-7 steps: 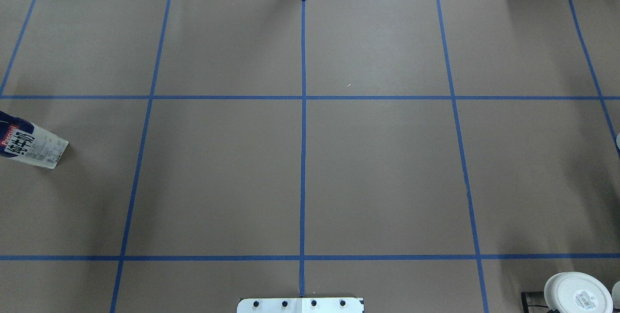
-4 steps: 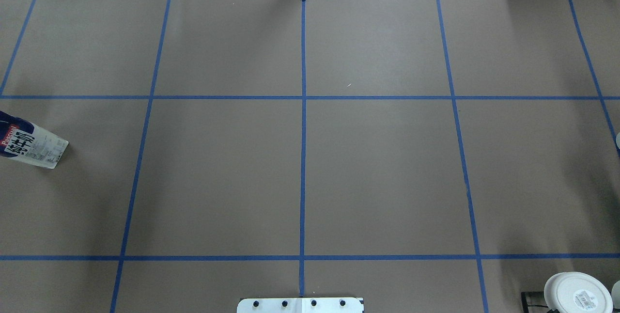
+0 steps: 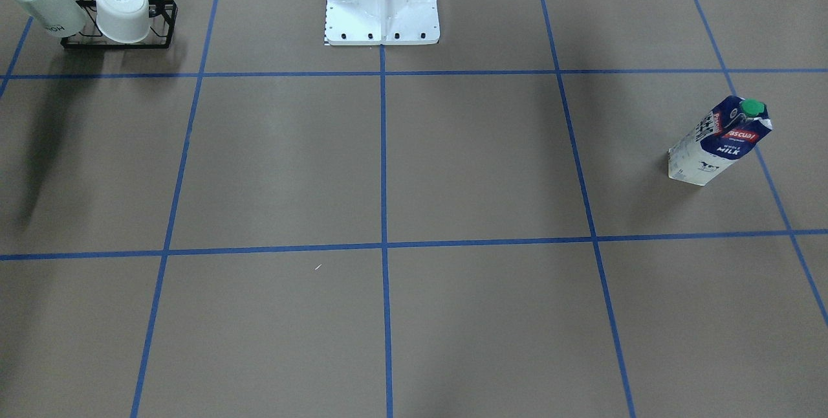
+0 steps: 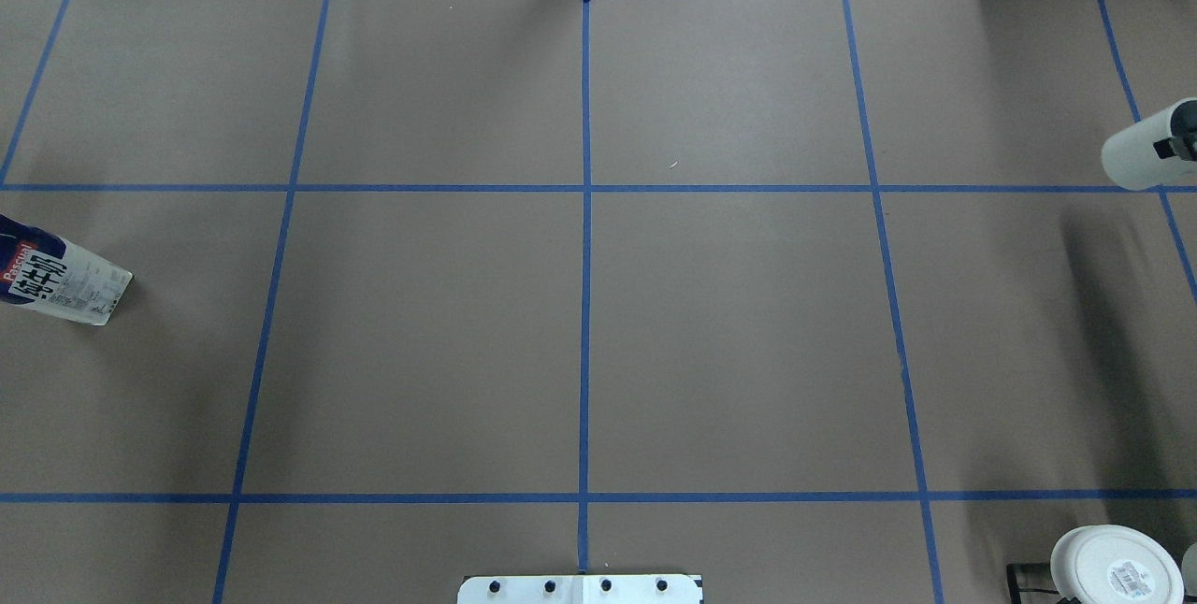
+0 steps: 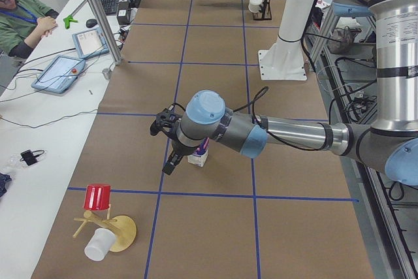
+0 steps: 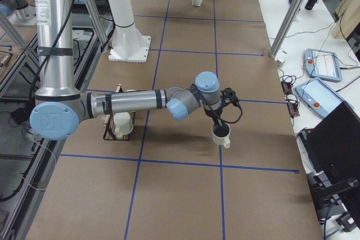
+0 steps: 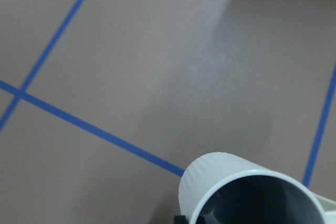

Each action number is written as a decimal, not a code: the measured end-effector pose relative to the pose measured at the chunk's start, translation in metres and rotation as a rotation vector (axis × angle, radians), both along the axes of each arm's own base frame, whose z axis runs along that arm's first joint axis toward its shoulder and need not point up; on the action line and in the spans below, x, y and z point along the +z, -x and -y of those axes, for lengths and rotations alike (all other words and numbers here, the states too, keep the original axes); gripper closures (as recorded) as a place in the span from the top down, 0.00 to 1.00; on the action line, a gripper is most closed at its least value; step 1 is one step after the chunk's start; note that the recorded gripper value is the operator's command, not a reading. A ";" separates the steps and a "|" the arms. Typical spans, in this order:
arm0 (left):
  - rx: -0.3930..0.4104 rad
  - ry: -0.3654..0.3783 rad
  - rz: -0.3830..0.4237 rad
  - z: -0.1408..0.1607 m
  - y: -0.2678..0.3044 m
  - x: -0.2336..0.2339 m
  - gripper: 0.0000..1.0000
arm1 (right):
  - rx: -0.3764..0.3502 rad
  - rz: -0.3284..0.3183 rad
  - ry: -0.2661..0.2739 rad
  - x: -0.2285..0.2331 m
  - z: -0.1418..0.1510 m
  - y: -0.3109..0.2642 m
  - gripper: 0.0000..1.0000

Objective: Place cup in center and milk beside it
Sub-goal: 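Carry the white mug with the right gripper toward the table center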

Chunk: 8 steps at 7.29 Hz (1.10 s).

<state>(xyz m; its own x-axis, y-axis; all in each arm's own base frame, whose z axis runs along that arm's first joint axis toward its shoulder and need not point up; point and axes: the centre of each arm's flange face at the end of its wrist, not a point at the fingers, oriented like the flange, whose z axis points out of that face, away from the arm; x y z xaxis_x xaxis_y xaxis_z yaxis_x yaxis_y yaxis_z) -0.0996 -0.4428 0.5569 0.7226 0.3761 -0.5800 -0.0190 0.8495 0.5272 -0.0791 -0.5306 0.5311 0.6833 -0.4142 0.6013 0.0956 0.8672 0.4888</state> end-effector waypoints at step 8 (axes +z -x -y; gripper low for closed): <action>0.001 0.005 -0.001 0.000 0.000 0.003 0.99 | 0.234 0.014 0.457 -0.335 -0.025 0.316 0.00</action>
<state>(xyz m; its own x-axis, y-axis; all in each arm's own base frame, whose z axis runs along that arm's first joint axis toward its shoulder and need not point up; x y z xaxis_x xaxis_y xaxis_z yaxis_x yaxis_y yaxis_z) -0.0994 -0.4430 0.5601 0.7214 0.3737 -0.5830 -0.0191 0.8523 0.5227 -0.3950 -0.5061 0.1966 0.7171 0.0562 0.6947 -0.1309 0.9899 0.0551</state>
